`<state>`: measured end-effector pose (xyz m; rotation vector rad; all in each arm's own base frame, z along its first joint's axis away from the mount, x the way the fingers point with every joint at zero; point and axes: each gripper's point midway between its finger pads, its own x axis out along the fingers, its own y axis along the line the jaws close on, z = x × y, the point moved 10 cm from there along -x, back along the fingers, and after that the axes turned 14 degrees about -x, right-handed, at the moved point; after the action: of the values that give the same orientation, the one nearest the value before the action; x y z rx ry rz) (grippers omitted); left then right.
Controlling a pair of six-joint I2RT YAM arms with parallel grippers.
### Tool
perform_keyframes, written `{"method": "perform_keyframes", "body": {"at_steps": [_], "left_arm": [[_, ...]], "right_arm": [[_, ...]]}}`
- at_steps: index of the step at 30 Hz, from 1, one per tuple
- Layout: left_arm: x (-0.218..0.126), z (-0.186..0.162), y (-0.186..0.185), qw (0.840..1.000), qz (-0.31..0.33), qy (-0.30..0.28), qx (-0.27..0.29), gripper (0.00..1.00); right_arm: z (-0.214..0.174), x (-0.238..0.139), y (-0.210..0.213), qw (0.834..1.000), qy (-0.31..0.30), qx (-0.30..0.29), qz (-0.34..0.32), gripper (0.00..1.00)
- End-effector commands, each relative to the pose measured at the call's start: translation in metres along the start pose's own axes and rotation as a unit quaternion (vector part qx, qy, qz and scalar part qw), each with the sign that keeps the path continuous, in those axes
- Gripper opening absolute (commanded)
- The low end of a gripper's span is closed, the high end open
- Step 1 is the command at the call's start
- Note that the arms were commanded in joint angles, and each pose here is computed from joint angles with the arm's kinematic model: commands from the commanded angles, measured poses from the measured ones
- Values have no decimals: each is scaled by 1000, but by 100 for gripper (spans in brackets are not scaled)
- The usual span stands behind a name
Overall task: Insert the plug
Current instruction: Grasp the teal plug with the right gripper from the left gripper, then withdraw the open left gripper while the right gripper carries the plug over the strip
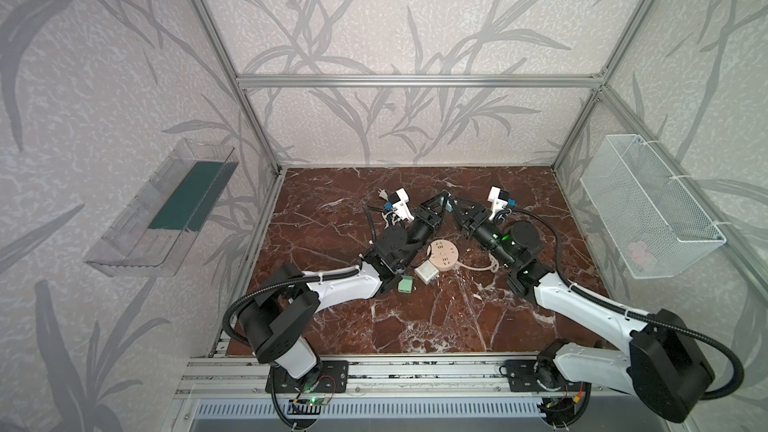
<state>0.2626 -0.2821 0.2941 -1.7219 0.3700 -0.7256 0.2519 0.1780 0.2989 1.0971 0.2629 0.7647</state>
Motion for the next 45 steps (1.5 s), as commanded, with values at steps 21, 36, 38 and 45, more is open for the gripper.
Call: {"method": "perform_keyframes", "body": {"at_steps": [21, 36, 38, 45], "left_arm": [[-58, 72, -37, 895, 383, 17, 230, 99], [-114, 73, -40, 794, 494, 121, 332, 99], [-119, 71, -38, 799, 488, 123, 329, 99], [-131, 71, -29, 784, 503, 139, 337, 95]], "right_arm": [[34, 6, 0, 962, 142, -94, -212, 0], [42, 68, -20, 762, 419, -318, -378, 0], [37, 74, -27, 746, 440, -323, -382, 0], [15, 92, -58, 706, 494, -326, -389, 0]]}}
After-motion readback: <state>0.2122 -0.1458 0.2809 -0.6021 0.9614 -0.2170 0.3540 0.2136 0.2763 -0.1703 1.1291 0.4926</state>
